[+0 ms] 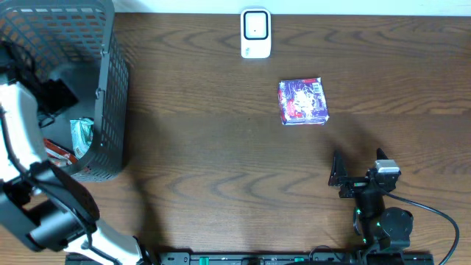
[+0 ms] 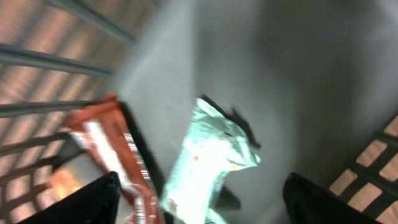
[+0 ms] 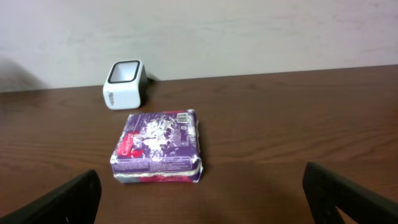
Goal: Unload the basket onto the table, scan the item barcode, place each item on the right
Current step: 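Reach the left gripper into the basket and grasp the mint-green pack, then place the mint-green pack beside the purple box with the left gripper, then reach the left gripper into the basket and grasp the orange snacks, then drop the orange snacks beside the green pack with the left gripper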
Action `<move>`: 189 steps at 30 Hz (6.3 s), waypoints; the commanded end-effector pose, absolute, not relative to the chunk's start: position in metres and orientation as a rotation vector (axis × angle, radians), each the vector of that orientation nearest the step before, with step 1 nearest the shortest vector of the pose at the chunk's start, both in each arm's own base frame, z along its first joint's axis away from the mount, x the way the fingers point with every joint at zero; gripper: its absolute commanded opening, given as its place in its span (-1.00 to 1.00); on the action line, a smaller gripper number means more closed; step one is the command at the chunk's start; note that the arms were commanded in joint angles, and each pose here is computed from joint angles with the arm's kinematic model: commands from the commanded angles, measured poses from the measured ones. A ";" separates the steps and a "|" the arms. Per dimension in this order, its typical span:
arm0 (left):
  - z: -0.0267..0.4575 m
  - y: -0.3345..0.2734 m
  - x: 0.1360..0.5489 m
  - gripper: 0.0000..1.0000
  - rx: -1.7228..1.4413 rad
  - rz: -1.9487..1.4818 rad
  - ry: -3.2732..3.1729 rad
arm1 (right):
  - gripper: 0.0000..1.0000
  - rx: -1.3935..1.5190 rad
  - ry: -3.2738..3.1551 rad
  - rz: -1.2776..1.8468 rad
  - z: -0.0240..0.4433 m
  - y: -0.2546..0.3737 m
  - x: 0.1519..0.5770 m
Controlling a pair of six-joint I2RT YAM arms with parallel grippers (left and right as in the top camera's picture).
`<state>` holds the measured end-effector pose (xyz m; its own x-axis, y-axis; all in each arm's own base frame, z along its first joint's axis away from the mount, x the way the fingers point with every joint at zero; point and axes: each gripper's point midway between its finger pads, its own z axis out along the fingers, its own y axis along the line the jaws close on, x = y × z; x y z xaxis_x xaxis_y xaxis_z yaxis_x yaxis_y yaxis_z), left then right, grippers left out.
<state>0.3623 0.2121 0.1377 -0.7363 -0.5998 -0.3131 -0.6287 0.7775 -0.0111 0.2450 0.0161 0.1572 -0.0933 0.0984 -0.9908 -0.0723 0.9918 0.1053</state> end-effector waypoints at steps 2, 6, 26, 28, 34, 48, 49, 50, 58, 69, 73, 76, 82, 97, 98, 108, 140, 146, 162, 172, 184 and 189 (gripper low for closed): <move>0.110 0.196 0.360 0.63 -0.898 0.122 2.789 | 0.99 0.009 1.657 0.139 0.157 0.017 0.245; 0.087 0.201 0.342 0.64 -0.920 0.243 2.868 | 0.99 0.009 1.657 0.139 0.157 0.017 0.245; 0.038 0.190 0.318 -0.85 -0.941 0.237 2.950 | 0.99 0.009 1.657 0.139 0.157 0.017 0.245; 0.054 0.194 0.326 -0.85 -0.950 0.244 2.906 | 0.99 0.009 1.657 0.139 0.157 0.017 0.245; 0.176 0.214 0.367 -0.85 -0.879 0.285 2.569 | 0.99 0.009 1.657 0.139 0.157 0.017 0.245; 0.441 0.088 0.347 -0.86 -1.016 -0.538 1.702 | 0.99 0.009 1.657 0.139 0.157 0.017 0.245; 0.441 0.069 0.351 -0.86 -0.961 -0.565 1.737 | 0.99 0.009 1.657 0.139 0.157 0.017 0.245; 0.439 0.049 0.356 -0.86 -0.891 -0.581 1.785 | 0.99 0.009 1.657 0.139 0.157 0.017 0.245; 0.340 -0.082 0.385 -0.86 -0.580 -0.542 2.254 | 0.99 0.009 1.657 0.139 0.157 0.017 0.245; 0.179 -0.201 0.417 -0.85 -0.348 -0.339 2.648 | 0.99 0.009 1.657 0.139 0.157 0.017 0.245; 0.130 -0.226 0.419 -0.84 -0.312 -0.299 2.731 | 0.98 0.009 1.657 0.139 0.157 0.017 0.245; 0.104 -0.239 0.421 -0.67 -0.304 -0.288 2.763 | 0.99 0.009 1.657 0.139 0.157 0.017 0.245; 0.089 -0.266 0.415 -0.21 -0.234 -0.337 2.781 | 0.98 0.009 1.657 0.139 0.157 0.017 0.245; 0.306 -0.136 0.451 0.30 -0.173 -0.208 2.243 | 0.98 0.009 1.657 0.139 0.157 0.017 0.245; 0.326 -0.102 0.450 0.30 -0.218 -0.120 2.183 | 0.99 0.009 1.657 0.139 0.157 0.017 0.245; 0.322 0.166 0.359 0.32 -0.817 0.477 2.195 | 0.99 0.009 1.657 0.139 0.157 0.017 0.245; 0.036 0.221 0.260 0.31 -1.616 0.641 2.678 | 0.98 0.009 1.657 0.139 0.157 0.017 0.245; 0.014 0.209 0.263 0.23 -1.644 0.533 2.745 | 0.99 0.009 1.657 0.139 0.157 0.017 0.245; 0.052 0.203 0.292 -0.86 -1.591 0.333 2.705 | 0.99 0.009 1.657 0.139 0.157 0.017 0.245; 0.229 0.203 0.354 -0.86 -1.303 0.025 2.184 | 0.99 0.009 1.657 0.139 0.157 0.017 0.245; 0.403 0.032 0.372 -0.85 -0.481 -0.373 1.921 | 0.99 0.009 1.657 0.139 0.157 0.017 0.245; 0.352 -0.069 0.389 -0.85 -0.106 -0.391 2.122 | 0.99 0.009 1.657 0.139 0.157 0.017 0.245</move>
<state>0.3777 -0.0252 0.3920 -0.4345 -0.4029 -0.8055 -0.0457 0.9031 -0.4270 0.2450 0.0161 0.1573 -0.0929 0.0980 -0.9908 -0.0724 0.9918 0.1049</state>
